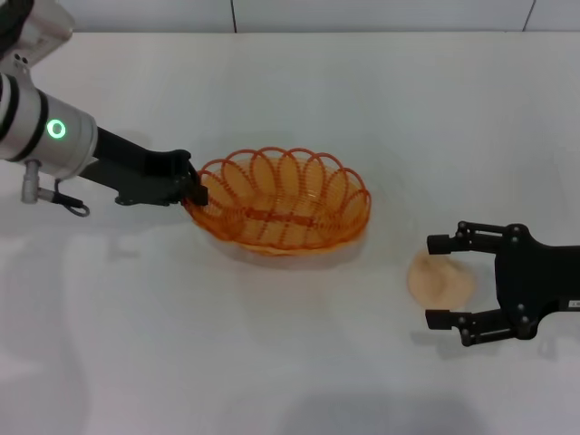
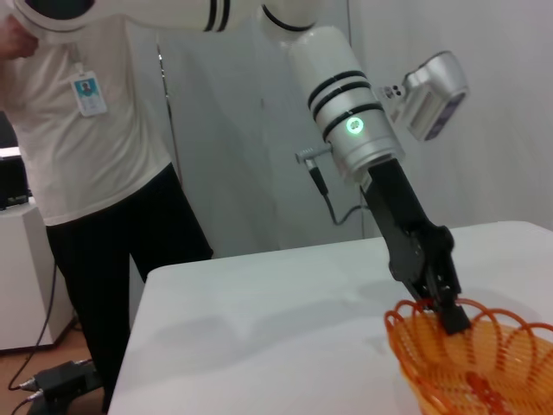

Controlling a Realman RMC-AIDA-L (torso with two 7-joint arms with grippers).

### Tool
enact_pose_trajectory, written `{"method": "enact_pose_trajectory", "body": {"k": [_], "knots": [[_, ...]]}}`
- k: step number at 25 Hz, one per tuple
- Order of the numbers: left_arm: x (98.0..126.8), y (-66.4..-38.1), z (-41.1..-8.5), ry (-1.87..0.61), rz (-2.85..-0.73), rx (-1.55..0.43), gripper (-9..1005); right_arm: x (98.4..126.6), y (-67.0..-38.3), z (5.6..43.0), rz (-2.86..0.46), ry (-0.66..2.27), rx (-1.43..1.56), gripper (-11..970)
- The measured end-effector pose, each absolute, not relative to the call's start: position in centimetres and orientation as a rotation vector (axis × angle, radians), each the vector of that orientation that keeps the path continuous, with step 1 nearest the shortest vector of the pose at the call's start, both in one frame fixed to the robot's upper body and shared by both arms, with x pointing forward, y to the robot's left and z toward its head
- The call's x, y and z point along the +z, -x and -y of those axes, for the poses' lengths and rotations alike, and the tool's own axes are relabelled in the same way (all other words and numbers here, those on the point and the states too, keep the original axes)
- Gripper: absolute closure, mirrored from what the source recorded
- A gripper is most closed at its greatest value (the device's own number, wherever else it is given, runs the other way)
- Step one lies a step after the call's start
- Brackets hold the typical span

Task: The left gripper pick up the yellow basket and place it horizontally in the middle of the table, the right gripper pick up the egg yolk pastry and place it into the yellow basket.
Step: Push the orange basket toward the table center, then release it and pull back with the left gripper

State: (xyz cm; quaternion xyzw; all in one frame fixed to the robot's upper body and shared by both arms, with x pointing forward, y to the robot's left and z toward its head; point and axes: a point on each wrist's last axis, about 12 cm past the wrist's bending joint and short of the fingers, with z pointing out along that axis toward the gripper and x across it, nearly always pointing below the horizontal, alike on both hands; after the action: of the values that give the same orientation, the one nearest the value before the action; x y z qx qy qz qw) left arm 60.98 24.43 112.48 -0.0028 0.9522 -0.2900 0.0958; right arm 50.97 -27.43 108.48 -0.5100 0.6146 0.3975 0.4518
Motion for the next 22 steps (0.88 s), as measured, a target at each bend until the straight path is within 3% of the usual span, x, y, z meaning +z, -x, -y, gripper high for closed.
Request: {"method": "enact_pose_trajectory", "body": {"k": [15,22], "knots": [[111.63,-60.42,-24.44,0.085,-2.825,-0.893,843,108.03,-50.03,27.92,-1.53,1.249,1.0,87],[111.71,-60.18,-24.42,0.052,-2.844,-0.891,566,108.16,-49.96,27.98,-1.521,1.252,1.008,87]]}}
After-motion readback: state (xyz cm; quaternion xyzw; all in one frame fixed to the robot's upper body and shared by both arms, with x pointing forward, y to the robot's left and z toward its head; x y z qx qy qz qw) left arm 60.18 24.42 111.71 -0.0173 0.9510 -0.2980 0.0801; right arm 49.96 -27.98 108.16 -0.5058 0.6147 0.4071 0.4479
